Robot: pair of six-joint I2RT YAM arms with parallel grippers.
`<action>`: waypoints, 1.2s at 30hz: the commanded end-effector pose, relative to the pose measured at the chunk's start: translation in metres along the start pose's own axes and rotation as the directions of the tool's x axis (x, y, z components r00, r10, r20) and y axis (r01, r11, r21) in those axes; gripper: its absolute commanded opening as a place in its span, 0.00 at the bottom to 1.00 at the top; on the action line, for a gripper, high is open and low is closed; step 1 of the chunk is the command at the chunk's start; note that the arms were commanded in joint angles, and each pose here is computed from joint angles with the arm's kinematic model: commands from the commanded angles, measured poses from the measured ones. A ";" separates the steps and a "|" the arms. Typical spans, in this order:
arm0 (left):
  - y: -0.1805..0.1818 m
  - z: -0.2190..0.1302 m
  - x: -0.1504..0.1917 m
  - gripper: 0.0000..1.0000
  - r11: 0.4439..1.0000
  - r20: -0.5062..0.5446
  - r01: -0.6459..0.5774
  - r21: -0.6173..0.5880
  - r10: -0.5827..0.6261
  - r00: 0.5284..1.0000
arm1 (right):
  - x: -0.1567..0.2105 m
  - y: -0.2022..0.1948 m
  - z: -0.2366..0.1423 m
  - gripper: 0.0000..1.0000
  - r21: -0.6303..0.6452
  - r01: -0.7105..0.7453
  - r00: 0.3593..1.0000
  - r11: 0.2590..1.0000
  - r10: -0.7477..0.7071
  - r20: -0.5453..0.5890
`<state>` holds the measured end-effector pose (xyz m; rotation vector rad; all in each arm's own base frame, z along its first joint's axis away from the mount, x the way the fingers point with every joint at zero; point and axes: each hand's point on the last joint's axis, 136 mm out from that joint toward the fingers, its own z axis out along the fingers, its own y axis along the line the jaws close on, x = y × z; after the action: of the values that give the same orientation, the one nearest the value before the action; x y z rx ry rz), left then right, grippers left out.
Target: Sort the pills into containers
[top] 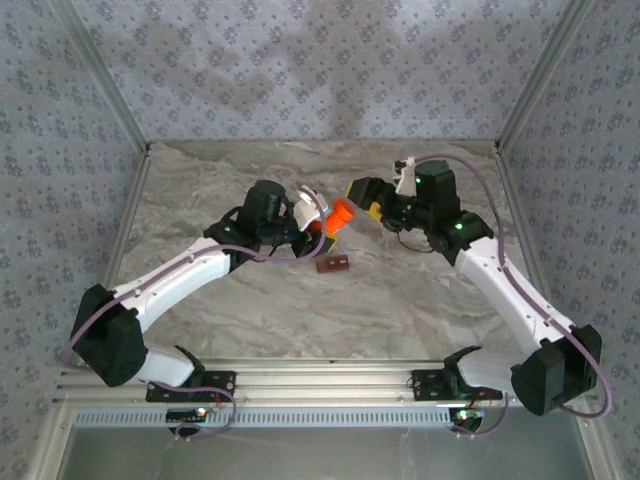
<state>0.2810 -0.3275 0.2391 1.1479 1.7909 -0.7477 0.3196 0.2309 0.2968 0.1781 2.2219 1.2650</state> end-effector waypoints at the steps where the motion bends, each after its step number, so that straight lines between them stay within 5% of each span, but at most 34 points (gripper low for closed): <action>1: -0.001 -0.011 -0.031 0.00 0.999 0.076 -0.039 0.004 0.039 0.996 | 0.000 0.008 0.008 0.89 0.022 0.002 1.000 1.000 -0.002 -0.002; 11: -0.001 -0.010 -0.032 0.00 0.999 0.080 -0.041 0.005 0.041 0.996 | 0.011 0.009 0.022 0.79 0.013 0.017 0.999 1.000 -0.017 -0.051; 16: -0.001 -0.010 -0.032 0.00 0.999 0.080 -0.042 0.006 0.042 0.996 | 0.013 0.011 0.021 0.59 0.001 0.026 0.998 1.000 -0.026 -0.061; 22: 0.000 -0.011 -0.033 0.00 0.999 0.082 -0.044 0.004 0.044 0.996 | 0.017 0.014 0.021 0.47 -0.045 0.079 0.991 0.996 -0.083 -0.103; 25: 0.000 -0.011 -0.033 0.00 0.999 0.083 -0.045 0.004 0.044 0.996 | 0.017 0.018 0.025 0.46 -0.156 0.282 0.947 0.947 -0.301 -0.114; 28: -0.001 -0.011 -0.033 0.00 0.999 0.083 -0.044 0.006 0.044 0.996 | 0.035 0.018 0.023 0.51 -0.317 0.533 0.810 0.784 -0.582 -0.078; 34: -0.001 -0.012 -0.034 0.00 0.999 0.087 -0.040 0.008 0.039 0.995 | 0.022 -0.003 0.035 0.54 -0.377 0.457 0.849 0.806 -0.521 -0.085; 36: -0.002 -0.013 -0.034 0.00 0.999 0.087 -0.042 0.008 0.041 0.995 | 0.019 0.001 0.033 0.68 -0.374 0.440 0.864 0.816 -0.499 -0.073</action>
<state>0.2816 -0.3234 0.2354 1.1504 1.8243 -0.7370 0.3181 0.2660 0.2874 -0.5850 1.9716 1.3812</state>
